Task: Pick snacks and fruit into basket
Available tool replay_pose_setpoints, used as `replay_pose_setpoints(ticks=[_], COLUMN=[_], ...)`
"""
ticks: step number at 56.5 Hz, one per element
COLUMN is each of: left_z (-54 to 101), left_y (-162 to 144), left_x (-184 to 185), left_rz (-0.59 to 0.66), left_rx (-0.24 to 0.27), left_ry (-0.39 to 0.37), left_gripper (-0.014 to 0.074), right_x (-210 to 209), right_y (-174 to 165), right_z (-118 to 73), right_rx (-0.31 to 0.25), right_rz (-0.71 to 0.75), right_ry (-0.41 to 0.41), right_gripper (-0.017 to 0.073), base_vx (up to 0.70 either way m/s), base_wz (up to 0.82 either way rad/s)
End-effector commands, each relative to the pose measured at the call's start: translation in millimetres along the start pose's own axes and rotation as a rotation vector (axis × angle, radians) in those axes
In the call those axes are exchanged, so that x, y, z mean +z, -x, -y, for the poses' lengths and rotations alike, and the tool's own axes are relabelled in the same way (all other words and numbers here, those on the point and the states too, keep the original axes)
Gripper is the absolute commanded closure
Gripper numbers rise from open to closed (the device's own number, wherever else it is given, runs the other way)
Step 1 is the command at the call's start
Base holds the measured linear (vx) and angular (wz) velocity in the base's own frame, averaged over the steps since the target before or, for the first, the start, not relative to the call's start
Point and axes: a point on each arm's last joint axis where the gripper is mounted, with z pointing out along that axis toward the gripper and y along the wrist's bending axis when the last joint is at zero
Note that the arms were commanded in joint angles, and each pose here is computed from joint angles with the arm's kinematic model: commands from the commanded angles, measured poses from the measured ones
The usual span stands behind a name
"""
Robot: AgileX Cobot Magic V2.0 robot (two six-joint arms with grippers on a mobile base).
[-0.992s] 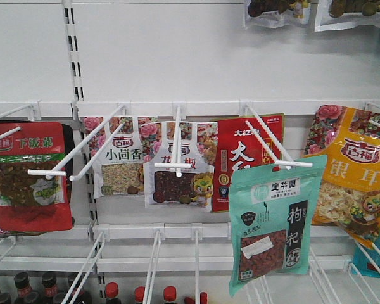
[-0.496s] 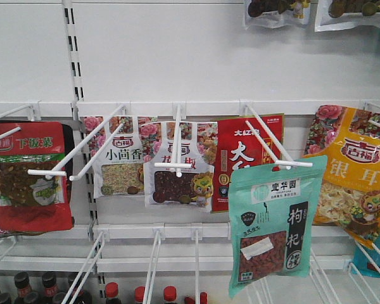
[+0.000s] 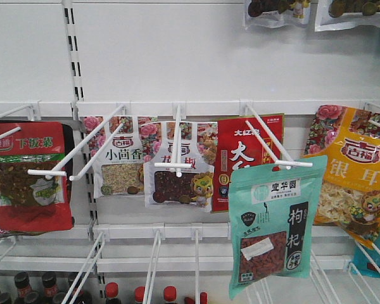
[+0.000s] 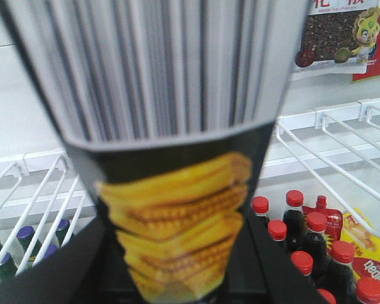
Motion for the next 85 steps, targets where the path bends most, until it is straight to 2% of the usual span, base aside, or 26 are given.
replay_pose_setpoints(ticks=[1,18,25,35,40,45,46,47,48,51,52,53,54,56,57,58,59,60,62,63,64,65,66,76,81,85], left_z=[0.4,0.4,0.4,0.4,0.4,0.4,0.4,0.4,0.4,0.4,0.4,0.4,0.4,0.4,0.4,0.4,0.4,0.4,0.4,0.4,0.4,0.4,0.4,0.4,0.4,0.4], left_y=[20,20,20,20,20,20,20,20,20,20,20,20,20,20,20,20,20,20,20,20,20,20,20,20,20,20], left_x=[-3,-3,-3,-3,-3,-3,-3,-3,-3,-3,-3,-3,-3,-3,-3,-3,-3,-3,-3,-3,-3,-3,-3,-3,-3,-3], left_rz=[0.120,0.120,0.120,0.120,0.120,0.120,0.120,0.120,0.120,0.120,0.120,0.120,0.120,0.120,0.120,0.120,0.120,0.120,0.120,0.120,0.120,0.120,0.120,0.120,0.120,0.120], left_rx=[0.004,0.004,0.004,0.004,0.004,0.004,0.004,0.004,0.004,0.004,0.004,0.004,0.004,0.004,0.004,0.004,0.004,0.004,0.004,0.004,0.004,0.004,0.004,0.004,0.004,0.004], left_ry=[-0.010,-0.010,-0.010,-0.010,-0.010,-0.010,-0.010,-0.010,-0.010,-0.010,-0.010,-0.010,-0.010,-0.010,-0.010,-0.010,-0.010,-0.010,-0.010,-0.010,-0.010,-0.010,-0.010,-0.010,-0.010,-0.010], left_gripper=[0.0583,0.0583,0.0583,0.0583,0.0583,0.0583,0.0583,0.0583,0.0583,0.0583,0.0583,0.0583,0.0583,0.0583,0.0583,0.0583,0.0583,0.0583,0.0583,0.0583,0.0583,0.0583,0.0583,0.0583,0.0583,0.0583], right_x=[8,61,77,95,101,107,108,109,110,111,112,112,113,114,115,115,115,116,117,118,118,118,119,120,121,122], right_y=[19,1,-7,-18,-23,-26,-25,-25,-25,-24,-24,-23,-24,-24,-25,-26,-26,-26,-26,-25,-24,-24,-23,-20,-21,-22], right_z=[-1.4,-4.9,-6.6,-7.7,-8.1,-9.1,-9.3,-9.6,-9.8,-10.9,-11.5,-12.1,-13.4,-16.0,-17.6,-19.0,-20.7,-21.5,-23.4,-24.1,-24.4,-24.5,-24.5,-22.2,-25.5,-23.6], right_rx=[-0.029,-0.022,0.068,0.098,0.071,0.079,0.056,0.067,0.040,0.009,-0.026,-0.007,-0.049,-0.062,-0.035,-0.071,-0.071,-0.040,-0.042,-0.063,-0.058,-0.031,-0.044,-0.025,-0.002,0.053], right_rz=[0.132,-0.023,-0.061,-0.132,-0.157,-0.170,-0.169,-0.170,-0.172,-0.176,-0.181,-0.184,-0.196,-0.210,-0.215,-0.216,-0.213,-0.213,-0.199,-0.185,-0.178,-0.170,-0.161,-0.129,-0.131,-0.138], right_ry=[0.011,0.026,0.035,0.033,0.035,0.042,0.045,0.047,0.051,0.065,0.074,0.080,0.100,0.132,0.146,0.166,0.185,0.190,0.210,0.219,0.221,0.220,0.221,0.192,0.246,0.324], right_gripper=[0.0140,-0.0003,-0.0008,-0.0008,-0.0008,-0.0008,-0.0008,-0.0008,-0.0008,-0.0008,-0.0008,-0.0008,-0.0008,-0.0008,-0.0008,-0.0008,-0.0008,-0.0008,-0.0008,-0.0008,-0.0008,-0.0008,-0.0008,-0.0003,-0.0001,-0.0001], base_vx=[0.00,0.00,0.00,0.00,0.00,0.00,0.00,0.00,0.00,0.00,0.00,0.00,0.00,0.00,0.00,0.00,0.00,0.00,0.00,0.00,0.00,0.00,0.00,0.00,0.00,0.00], base_wz=[0.00,0.00,0.00,0.00,0.00,0.00,0.00,0.00,0.00,0.00,0.00,0.00,0.00,0.00,0.00,0.00,0.00,0.00,0.00,0.00,0.00,0.00,0.00,0.00,0.00,0.00])
